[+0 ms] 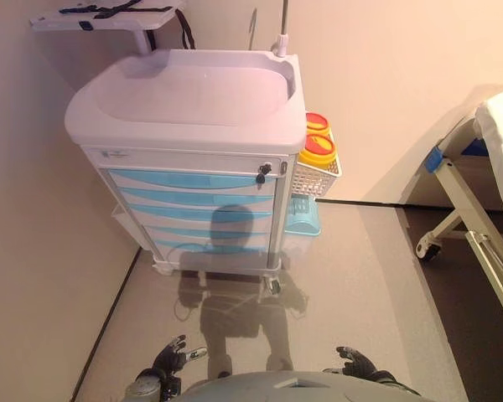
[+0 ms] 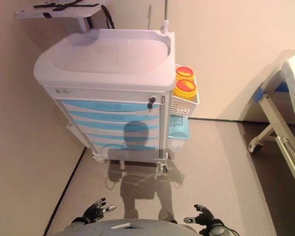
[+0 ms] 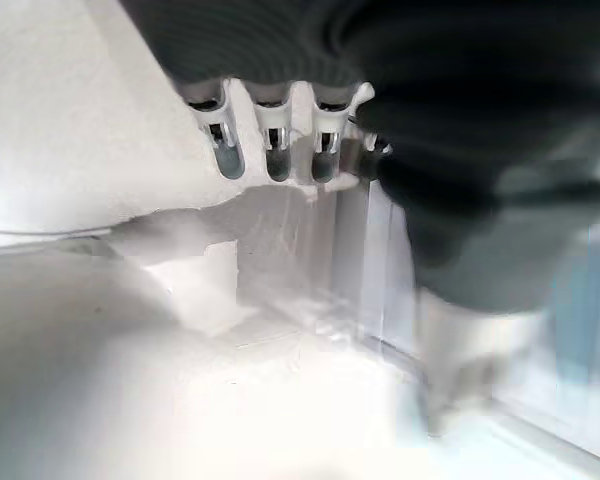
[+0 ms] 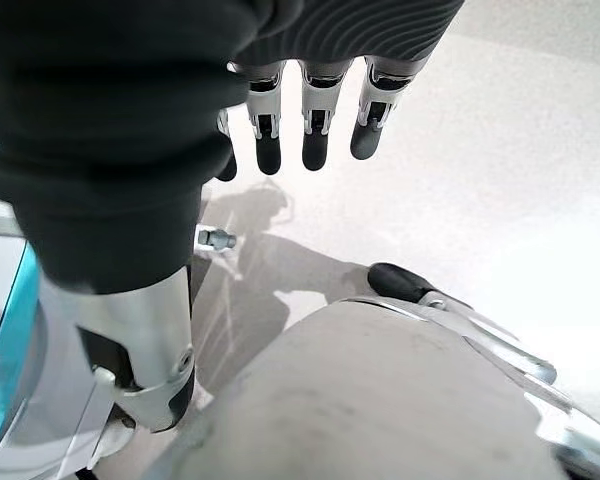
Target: Open the drawer and pick up the medicine
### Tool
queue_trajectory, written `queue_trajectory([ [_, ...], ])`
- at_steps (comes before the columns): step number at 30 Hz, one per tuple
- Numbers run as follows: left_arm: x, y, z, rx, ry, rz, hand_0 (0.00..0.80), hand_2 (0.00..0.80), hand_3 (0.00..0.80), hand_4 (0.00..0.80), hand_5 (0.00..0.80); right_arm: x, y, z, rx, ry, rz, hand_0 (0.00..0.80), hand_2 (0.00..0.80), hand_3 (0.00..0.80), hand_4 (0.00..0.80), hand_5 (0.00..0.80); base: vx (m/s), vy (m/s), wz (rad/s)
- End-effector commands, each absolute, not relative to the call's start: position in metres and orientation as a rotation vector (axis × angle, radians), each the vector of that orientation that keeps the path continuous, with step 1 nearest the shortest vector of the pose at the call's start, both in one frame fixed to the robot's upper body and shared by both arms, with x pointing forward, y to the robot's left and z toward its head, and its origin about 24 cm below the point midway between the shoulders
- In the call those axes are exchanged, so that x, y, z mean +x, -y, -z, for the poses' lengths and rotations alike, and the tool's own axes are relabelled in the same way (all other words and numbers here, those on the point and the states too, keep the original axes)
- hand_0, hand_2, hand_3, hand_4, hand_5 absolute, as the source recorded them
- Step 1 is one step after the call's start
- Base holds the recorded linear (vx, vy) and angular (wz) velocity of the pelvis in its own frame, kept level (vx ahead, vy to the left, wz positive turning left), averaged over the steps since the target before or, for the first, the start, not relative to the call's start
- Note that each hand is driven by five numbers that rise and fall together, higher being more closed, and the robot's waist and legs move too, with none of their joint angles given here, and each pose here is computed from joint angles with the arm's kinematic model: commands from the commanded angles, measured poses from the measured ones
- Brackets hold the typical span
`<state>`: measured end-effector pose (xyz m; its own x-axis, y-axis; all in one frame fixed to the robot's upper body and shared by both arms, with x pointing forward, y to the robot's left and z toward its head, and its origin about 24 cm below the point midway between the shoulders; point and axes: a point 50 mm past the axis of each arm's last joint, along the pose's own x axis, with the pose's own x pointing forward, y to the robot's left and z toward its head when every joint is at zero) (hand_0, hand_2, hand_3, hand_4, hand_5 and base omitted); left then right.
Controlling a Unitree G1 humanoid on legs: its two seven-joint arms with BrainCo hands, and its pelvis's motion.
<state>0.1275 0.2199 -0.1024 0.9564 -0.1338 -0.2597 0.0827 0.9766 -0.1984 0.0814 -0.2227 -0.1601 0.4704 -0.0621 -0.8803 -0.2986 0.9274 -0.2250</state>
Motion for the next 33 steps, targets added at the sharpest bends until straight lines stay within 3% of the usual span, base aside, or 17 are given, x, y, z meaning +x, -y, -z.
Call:
queue_trajectory([
  [1,0.214,-0.21,0.031,-0.131,0.221,0.182,0.0,0.0,0.0,0.0,0.0,0.121,0.207,0.15,-0.393,-0.905,-0.19,0.0,0.0,0.0,0.0,0.0,-0.213,-0.172,0.06],
  [2,0.204,-0.202,0.107,-0.177,-0.722,-0.137,0.0,0.0,0.0,0.0,0.0,0.129,0.202,0.147,-0.386,-0.873,-0.188,0.0,0.0,0.0,0.0,0.0,-0.25,-0.168,0.04],
  [6,0.216,-0.216,0.096,-0.302,-0.483,-0.148,0.0,0.0,0.0,0.0,0.0,0.177,0.193,0.129,-0.396,-0.746,-0.181,0.0,0.0,0.0,0.0,0.0,-0.198,-0.064,-0.07],
  [13,0.267,-0.205,0.041,-0.649,-0.094,-0.006,0.0,0.0,0.0,0.0,0.0,0.204,0.197,0.111,-0.449,-0.649,-0.155,0.0,0.0,0.0,0.0,0.0,-0.067,0.068,-0.09],
  [21,0.317,-0.218,-0.037,-0.826,0.243,0.093,0.0,0.0,0.0,0.0,0.0,0.205,0.201,0.106,-0.463,-0.64,-0.168,0.0,0.0,0.0,0.0,0.0,-0.013,0.045,-0.28],
  [33,0.36,-0.251,-0.134,-0.937,0.53,0.151,0.0,0.0,0.0,0.0,0.0,0.194,0.194,0.11,-0.459,-0.625,-0.21,0.0,0.0,0.0,0.0,0.0,0.017,-0.007,-0.09],
])
